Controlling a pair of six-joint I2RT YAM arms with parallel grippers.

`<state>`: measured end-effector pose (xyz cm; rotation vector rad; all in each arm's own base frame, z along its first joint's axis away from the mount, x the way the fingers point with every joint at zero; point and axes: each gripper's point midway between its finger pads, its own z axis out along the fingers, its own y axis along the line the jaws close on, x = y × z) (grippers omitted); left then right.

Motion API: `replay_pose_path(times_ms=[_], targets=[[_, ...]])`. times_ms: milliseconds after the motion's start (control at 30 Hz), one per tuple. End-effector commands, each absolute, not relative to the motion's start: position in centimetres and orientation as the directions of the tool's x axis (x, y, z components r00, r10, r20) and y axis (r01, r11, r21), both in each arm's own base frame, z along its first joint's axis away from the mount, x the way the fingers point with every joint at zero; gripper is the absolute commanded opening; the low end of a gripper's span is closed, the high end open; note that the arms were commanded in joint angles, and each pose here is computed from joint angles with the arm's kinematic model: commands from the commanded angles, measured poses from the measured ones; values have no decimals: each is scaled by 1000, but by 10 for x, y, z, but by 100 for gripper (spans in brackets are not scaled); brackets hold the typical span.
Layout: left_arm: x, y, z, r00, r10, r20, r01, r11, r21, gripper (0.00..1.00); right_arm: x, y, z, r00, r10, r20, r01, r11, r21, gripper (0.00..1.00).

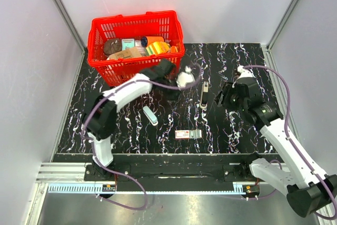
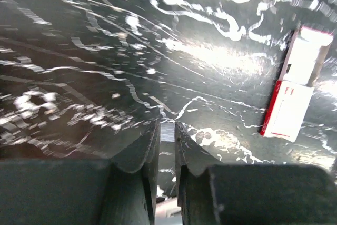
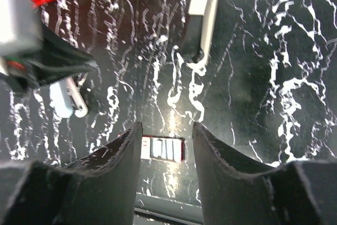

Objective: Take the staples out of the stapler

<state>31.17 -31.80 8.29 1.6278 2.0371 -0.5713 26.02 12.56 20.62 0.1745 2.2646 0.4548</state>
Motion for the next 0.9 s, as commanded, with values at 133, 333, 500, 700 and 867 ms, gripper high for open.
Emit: replay_pose_path(times_ms=[133,333,500,700,867], targets=[[311,-305,296,-439,221,-871,895,186,-404,0,270,166,296,-513,374,-772,-278,779,562,54],[291,-292,377,-597,-106,-795,802,-61,-594,3,259,209,353,-489,426,-761,-525,553,647,56],[276,-288,404,-744,-186,-642,668,-254,-700,7,248,235,388,-507,450,-735,-659,347,667,56],[278,-294,401,-795,-216,-566,606,-270,-748,8,248,246,403,-526,467,-711,-697,243,675,57],[272,-306,395,-799,-221,-559,600,-236,-764,8,251,252,407,-531,467,-707,-707,215,674,55]])
